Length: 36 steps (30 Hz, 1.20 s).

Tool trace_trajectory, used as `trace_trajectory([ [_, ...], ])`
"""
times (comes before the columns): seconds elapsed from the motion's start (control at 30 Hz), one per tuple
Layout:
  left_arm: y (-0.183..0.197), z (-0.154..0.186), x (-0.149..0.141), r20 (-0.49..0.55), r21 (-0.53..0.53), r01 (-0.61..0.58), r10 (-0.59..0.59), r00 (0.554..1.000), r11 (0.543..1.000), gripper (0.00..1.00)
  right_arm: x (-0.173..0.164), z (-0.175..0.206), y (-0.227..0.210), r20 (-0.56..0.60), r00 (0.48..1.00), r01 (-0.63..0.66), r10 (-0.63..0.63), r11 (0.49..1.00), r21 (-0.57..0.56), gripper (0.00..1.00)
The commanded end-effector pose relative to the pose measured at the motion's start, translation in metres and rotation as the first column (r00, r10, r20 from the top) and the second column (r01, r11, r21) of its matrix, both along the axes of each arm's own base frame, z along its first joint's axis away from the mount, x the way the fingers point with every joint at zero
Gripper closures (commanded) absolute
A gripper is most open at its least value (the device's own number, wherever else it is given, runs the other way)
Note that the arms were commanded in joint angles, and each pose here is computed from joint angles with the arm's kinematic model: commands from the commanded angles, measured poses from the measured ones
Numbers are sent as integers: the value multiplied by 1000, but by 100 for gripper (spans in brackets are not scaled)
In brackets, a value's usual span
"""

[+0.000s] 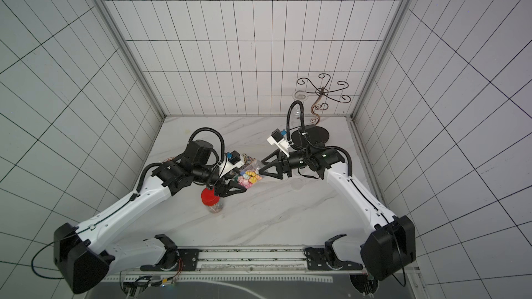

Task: Pour the candies out of the jar
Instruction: Unscrew the lid from the jar.

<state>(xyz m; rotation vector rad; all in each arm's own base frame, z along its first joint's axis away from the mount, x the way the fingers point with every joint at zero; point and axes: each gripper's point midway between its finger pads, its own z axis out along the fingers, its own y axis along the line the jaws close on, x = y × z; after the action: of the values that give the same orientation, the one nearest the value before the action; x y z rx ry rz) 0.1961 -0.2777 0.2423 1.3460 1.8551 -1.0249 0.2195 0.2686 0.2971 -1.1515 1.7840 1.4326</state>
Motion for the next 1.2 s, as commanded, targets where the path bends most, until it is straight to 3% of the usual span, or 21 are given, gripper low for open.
trace_trajectory([
  [0.0, -13, 39, 2, 112, -126, 74, -60, 992, 989, 48, -20, 7, -2, 9, 996, -84, 83, 995, 62, 46],
  [1.17, -10, 26, 8, 109, -88, 39, -29, 994, 995, 48, 28, -2, -22, -46, 983, 177, -178, 984, -27, 45],
])
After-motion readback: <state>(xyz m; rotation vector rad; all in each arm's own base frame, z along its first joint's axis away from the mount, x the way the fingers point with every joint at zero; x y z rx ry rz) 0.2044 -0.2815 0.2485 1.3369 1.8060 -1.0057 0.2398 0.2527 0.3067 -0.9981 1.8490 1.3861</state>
